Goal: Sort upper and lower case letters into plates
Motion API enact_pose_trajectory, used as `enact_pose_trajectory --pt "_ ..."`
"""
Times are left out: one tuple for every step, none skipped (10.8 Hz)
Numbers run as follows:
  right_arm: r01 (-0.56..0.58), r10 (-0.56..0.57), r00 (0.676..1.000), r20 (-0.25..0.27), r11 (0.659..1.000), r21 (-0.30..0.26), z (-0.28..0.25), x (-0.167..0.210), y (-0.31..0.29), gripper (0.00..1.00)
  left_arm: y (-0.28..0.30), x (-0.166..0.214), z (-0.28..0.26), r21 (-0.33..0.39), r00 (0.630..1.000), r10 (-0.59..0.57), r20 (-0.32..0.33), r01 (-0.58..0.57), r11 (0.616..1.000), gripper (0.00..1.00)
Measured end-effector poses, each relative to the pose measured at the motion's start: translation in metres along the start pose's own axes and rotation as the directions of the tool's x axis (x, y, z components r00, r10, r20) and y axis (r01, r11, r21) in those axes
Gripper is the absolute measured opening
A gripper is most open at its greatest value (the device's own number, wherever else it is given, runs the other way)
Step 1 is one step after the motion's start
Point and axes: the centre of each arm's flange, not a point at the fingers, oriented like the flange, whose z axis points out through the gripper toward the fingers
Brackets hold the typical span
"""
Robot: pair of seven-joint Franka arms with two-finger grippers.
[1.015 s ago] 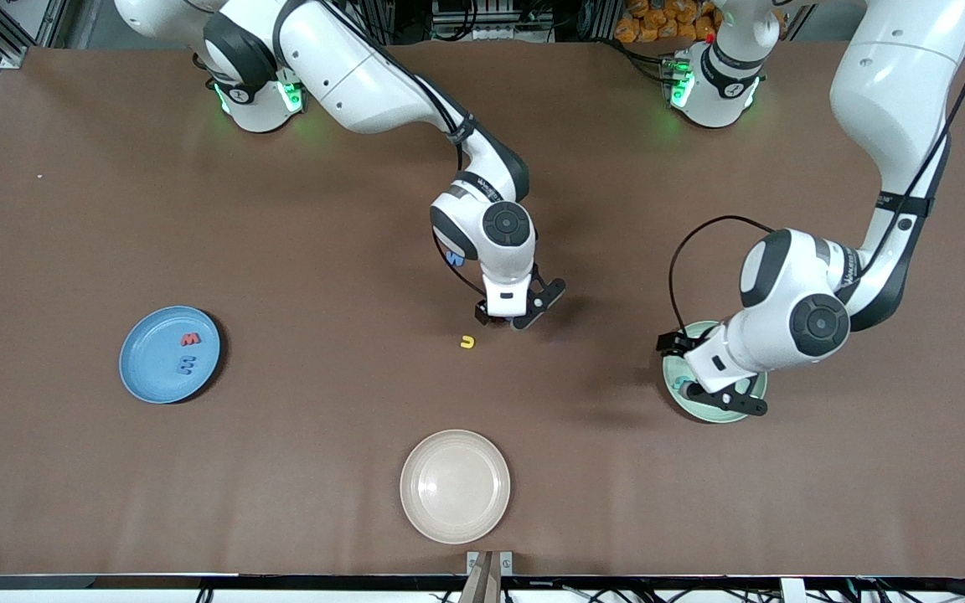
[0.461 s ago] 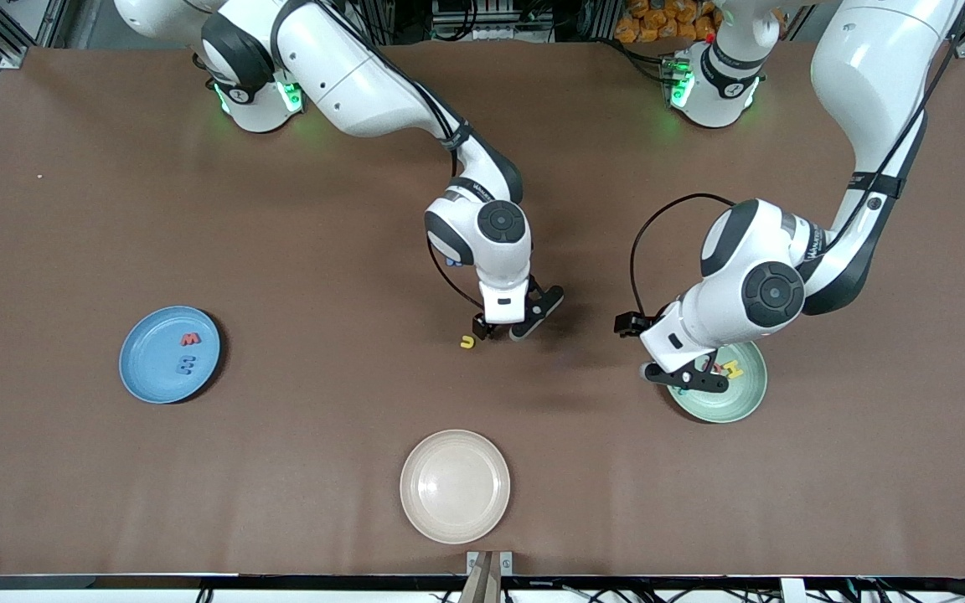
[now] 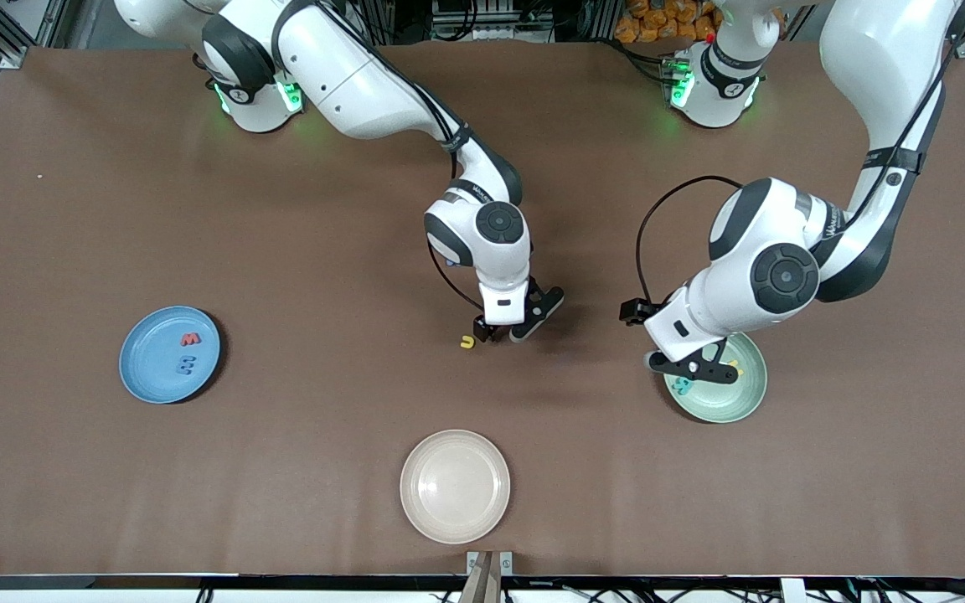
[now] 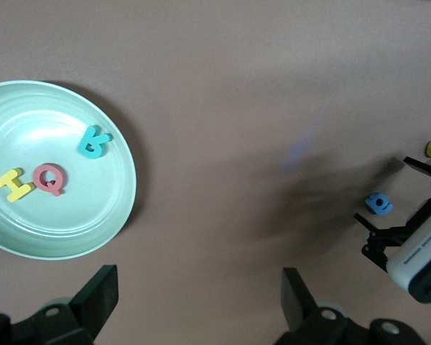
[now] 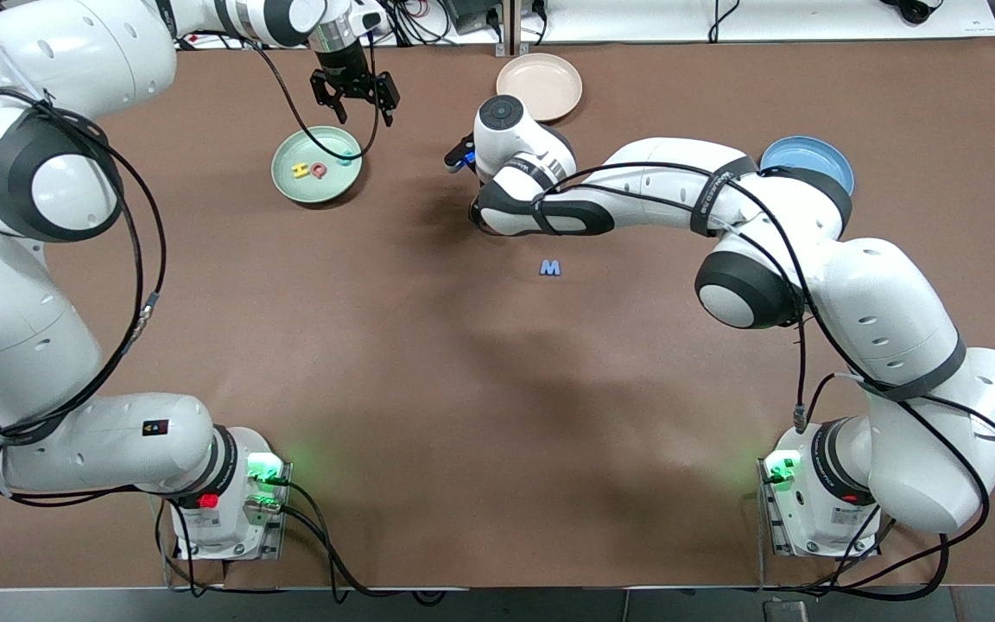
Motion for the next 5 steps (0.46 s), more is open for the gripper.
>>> enact_pose_trajectory --pt "0.0 0.0 1.0 0.007 1.0 0.0 0.0005 -0.0007 -0.0004 1.0 0.0011 -0.0004 -0.0009 0.0 1.0 0.002 -0.001 -0.002 1.0 1.0" --pt "0.001 -0.001 1.0 0.021 1.0 0.0 0.0016 -0.0021 -0.0008 1.0 0.0012 -0.0005 -0.0009 0.0 1.0 0.002 -0.001 -0.002 1.0 1.0" --pt "0.001 -0.001 1.0 0.031 1.0 0.0 0.0021 -0.0031 -0.0012 1.0 0.0011 -0.0006 -0.0008 0.0 1.0 0.002 0.0 -0.002 1.0 1.0" --pt "0.001 -0.001 0.999 0.035 1.0 0.0 0.0017 -0.0031 -0.0018 1.0 0.0011 -0.0007 -0.0007 0.001 1.0 0.002 0.002 -0.002 1.0 1.0" --pt "0.002 -0.002 0.999 0.035 1.0 0.001 0.0016 -0.0031 -0.0023 1.0 0.001 -0.0009 -0.0005 0.001 1.0 0.002 0.003 -0.002 1.0 1.0"
